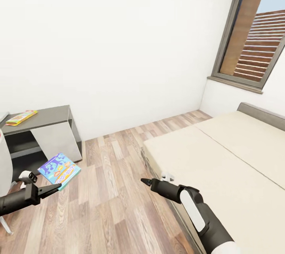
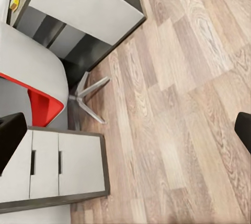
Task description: Put all the toys in the child's room - the three board games (two on the bed and one on the table), the two jigsaw puzzles on the table, and the tennis ball on the table - inside the toy box on the table in the child's room.
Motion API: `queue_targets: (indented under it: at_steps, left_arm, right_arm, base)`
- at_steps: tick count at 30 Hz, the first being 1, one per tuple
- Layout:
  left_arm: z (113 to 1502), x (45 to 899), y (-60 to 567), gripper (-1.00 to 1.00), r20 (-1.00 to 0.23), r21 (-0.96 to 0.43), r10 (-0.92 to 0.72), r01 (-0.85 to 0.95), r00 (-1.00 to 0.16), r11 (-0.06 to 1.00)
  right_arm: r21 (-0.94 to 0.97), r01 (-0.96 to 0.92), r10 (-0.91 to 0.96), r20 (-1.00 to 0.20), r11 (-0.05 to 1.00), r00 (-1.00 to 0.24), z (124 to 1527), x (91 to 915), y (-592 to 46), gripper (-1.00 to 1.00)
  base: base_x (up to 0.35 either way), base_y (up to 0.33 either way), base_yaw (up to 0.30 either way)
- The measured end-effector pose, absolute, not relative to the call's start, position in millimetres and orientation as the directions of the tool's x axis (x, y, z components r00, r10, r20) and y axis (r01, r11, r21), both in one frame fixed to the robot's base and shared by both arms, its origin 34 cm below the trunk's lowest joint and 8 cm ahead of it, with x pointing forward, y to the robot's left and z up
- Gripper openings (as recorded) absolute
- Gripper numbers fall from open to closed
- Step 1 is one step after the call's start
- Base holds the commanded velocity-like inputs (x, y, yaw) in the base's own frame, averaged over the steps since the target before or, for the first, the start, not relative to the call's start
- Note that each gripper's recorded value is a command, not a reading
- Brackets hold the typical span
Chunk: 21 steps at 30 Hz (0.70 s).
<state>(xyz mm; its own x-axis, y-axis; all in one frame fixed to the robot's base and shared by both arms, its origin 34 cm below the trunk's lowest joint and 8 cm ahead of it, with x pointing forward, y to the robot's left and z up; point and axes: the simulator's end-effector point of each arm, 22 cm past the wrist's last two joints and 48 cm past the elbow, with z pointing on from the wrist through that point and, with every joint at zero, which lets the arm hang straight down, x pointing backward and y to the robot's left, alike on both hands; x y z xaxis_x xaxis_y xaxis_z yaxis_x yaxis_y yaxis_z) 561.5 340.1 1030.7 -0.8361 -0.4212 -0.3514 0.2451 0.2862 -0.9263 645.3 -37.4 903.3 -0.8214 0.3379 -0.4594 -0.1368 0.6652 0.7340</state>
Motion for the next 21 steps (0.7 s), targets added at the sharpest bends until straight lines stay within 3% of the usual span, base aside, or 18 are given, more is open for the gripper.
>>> queue_targets:
  at_steps: [14, 21]
  left_arm:
    - [1031, 561, 340, -1.00, -0.351, -0.926, -0.422, 0.244, -0.836, 0.286]
    - [1032, 561, 340, -1.00, -0.353, -0.926, -0.422, 0.247, -0.835, 0.287]
  right_arm:
    - [0.728, -0.160, 0.317, -0.472, 0.667, -0.823, 907, 643, -30, 1.00]
    - [0.724, -0.171, 0.308, -0.479, 0.669, -0.822, 908, 643, -27, 1.00]
  base:
    - [0.158, 0.188, 0.001]
    - [0.021, 0.223, 0.166]
